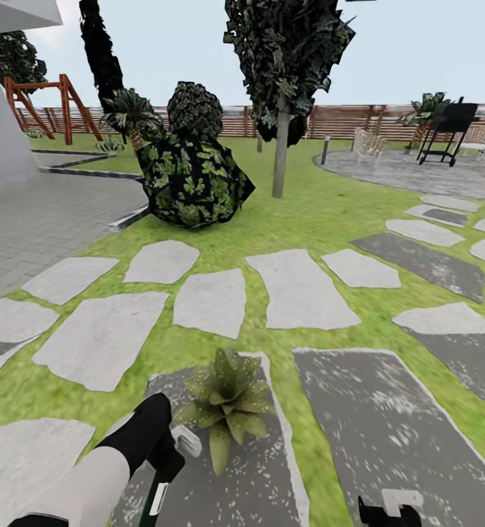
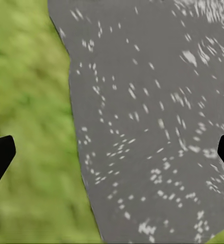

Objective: Pick up the pesticide atomizer in the garden and spray insectifuge to fully cover both potted plants in the garden.

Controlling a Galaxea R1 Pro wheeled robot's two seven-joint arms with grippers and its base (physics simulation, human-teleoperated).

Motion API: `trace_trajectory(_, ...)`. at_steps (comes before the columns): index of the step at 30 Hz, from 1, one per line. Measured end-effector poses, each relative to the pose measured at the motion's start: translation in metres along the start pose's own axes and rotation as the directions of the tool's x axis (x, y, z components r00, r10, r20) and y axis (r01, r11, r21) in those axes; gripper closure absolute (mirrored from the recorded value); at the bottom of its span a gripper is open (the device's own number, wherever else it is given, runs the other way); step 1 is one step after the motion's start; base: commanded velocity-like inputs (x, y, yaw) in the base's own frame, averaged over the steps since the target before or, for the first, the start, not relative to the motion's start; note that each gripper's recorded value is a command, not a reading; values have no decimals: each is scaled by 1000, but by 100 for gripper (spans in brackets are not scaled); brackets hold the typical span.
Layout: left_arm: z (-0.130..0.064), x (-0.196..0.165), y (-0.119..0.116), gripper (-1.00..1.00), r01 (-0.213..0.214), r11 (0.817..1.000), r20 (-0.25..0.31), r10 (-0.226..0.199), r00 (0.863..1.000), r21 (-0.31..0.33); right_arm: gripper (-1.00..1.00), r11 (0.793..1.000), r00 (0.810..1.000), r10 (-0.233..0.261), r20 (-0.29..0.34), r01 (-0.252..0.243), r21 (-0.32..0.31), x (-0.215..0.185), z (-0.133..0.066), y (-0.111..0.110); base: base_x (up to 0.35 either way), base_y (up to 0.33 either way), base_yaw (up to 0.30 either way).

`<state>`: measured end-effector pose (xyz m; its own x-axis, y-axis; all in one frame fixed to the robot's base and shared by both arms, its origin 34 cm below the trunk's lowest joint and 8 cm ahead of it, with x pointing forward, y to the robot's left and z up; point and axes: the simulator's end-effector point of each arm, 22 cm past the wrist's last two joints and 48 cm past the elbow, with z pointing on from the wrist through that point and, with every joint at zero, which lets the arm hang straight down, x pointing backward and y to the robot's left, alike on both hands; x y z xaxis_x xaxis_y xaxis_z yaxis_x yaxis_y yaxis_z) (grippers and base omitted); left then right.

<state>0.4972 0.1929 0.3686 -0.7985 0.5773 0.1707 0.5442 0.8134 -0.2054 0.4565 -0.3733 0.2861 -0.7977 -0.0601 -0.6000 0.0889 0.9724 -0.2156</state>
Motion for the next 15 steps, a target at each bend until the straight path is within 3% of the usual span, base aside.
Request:
trace_trajectory(10, 2, 6, 3, 100, 5, 1000, -12, -5, 1000, 2, -100, 1000, 1000, 0, 0, 0, 0, 0, 0, 0, 4, -13, 256)
trace_trajectory(15, 1, 5, 3, 100, 5, 1000, -9, -5, 1000, 3, -100, 1000, 1000, 0, -1, 0, 0, 0, 0, 0, 0, 0, 61)
